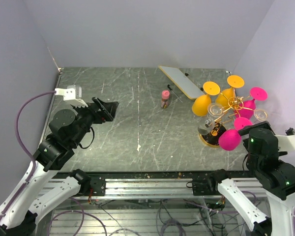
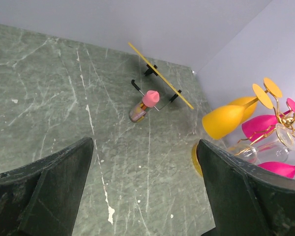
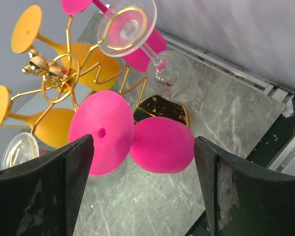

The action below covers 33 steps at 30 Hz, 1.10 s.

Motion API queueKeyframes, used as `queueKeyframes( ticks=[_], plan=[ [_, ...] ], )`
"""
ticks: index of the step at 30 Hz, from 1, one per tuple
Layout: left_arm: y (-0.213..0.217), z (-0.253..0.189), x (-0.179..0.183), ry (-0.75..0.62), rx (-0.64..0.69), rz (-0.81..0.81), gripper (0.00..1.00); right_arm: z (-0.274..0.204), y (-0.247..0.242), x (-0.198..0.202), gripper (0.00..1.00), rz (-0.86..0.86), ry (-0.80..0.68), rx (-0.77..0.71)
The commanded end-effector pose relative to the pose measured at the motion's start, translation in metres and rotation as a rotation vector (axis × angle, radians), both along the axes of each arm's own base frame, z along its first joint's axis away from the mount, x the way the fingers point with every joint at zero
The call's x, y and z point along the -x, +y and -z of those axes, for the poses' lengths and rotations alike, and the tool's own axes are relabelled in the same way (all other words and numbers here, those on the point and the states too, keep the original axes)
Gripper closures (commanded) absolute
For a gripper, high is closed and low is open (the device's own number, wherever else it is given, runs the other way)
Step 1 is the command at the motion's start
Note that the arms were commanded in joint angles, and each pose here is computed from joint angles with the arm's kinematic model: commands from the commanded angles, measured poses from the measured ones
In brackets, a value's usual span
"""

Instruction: Take the wine glass off the wine glass rack

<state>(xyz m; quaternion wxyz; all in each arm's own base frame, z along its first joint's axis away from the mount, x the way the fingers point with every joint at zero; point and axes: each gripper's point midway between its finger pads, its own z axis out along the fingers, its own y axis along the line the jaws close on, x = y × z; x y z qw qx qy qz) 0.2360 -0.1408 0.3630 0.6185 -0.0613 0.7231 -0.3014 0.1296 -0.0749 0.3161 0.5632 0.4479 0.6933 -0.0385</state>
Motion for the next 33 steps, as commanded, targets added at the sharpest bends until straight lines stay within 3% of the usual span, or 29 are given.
queueKeyframes(
  ticks=[1,16,24,28,33],
  plan=[
    [-0.009,-0.009,-0.001,-0.021,0.038,0.035,0.02,0.005,-0.005,-0.006,0.19,0.102,-0.073,-0.060],
    [-0.014,-0.008,-0.006,-0.027,0.016,0.054,0.02,0.016,0.000,-0.027,0.24,0.120,-0.096,-0.070],
    [-0.018,-0.006,-0.008,-0.014,0.006,0.063,0.02,0.027,0.001,-0.028,0.37,0.157,-0.069,-0.100],
    [-0.016,-0.005,-0.007,-0.010,0.011,0.055,0.02,0.029,0.001,-0.026,0.53,0.170,-0.064,-0.115],
    [-0.015,-0.006,-0.005,-0.010,0.008,0.058,0.02,0.025,-0.001,-0.024,0.63,0.179,-0.080,-0.119]
  ],
)
